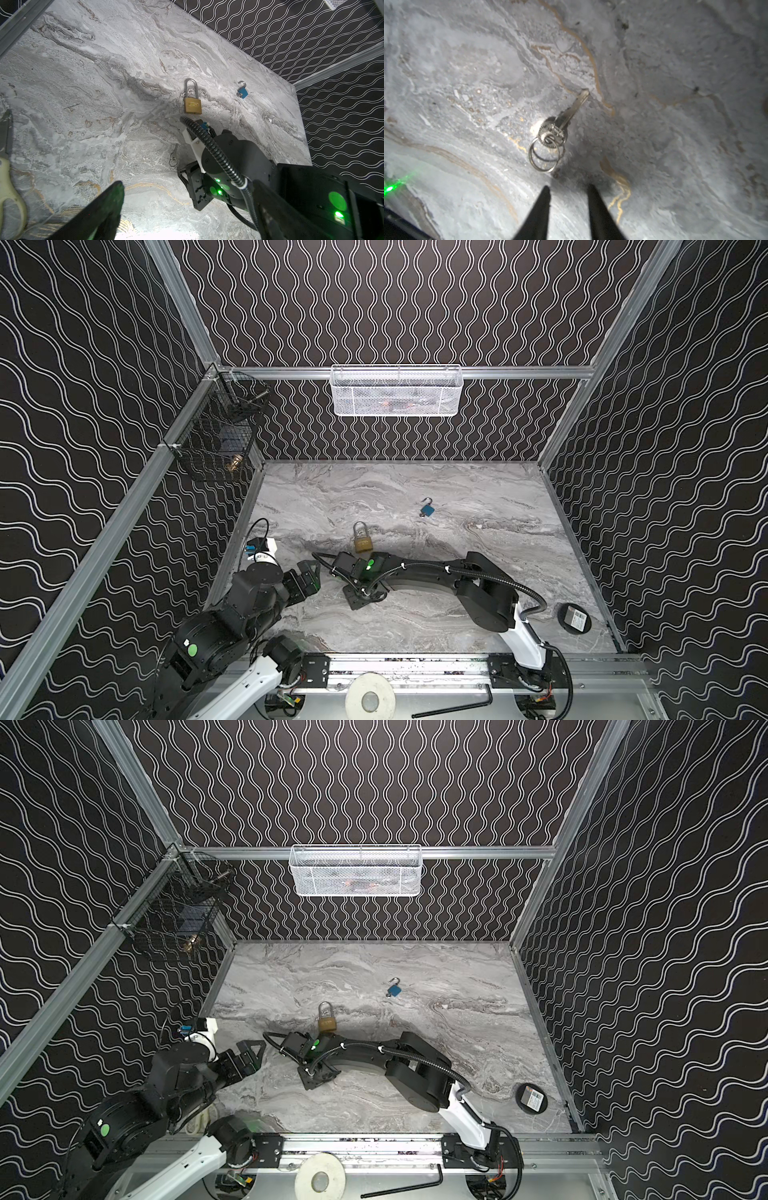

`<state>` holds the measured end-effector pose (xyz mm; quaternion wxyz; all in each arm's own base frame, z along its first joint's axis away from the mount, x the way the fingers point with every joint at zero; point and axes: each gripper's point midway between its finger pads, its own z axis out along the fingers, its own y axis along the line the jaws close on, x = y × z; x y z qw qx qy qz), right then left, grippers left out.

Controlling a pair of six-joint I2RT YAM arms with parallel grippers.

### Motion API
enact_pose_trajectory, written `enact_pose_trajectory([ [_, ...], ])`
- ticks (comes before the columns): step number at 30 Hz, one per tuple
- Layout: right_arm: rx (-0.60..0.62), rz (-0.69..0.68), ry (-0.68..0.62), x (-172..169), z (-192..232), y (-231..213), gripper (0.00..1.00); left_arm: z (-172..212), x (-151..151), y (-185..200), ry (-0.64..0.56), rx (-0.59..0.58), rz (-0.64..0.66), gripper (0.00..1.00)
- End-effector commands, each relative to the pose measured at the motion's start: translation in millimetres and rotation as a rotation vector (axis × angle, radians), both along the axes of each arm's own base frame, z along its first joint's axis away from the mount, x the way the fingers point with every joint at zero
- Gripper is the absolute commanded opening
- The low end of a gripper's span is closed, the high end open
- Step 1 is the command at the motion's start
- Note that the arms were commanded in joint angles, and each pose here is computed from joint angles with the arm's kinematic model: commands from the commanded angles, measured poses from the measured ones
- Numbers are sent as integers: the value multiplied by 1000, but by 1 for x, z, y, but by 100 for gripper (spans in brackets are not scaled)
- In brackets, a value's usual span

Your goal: Unlock with the key

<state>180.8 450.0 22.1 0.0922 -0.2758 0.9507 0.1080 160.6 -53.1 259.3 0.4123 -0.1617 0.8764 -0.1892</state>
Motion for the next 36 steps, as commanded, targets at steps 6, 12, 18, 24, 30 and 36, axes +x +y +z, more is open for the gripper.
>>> enact_pose_trajectory([
  [6,319,-17,204,-19,24,27,37,5,2,0,-26,4,-3,97],
  [12,505,-119,365,-24,27,25,36,6,1,2,-29,8,-3,97],
  [18,617,-166,457,-25,25,28,35,5,-1,5,-34,15,5,97],
  [24,584,-245,418,-14,17,18,35,7,-2,7,-38,16,6,97],
  [30,570,-294,406,-4,7,13,33,11,-3,6,-46,7,1,97],
  [36,582,-308,420,-1,1,18,32,14,-1,4,-50,12,-11,97],
])
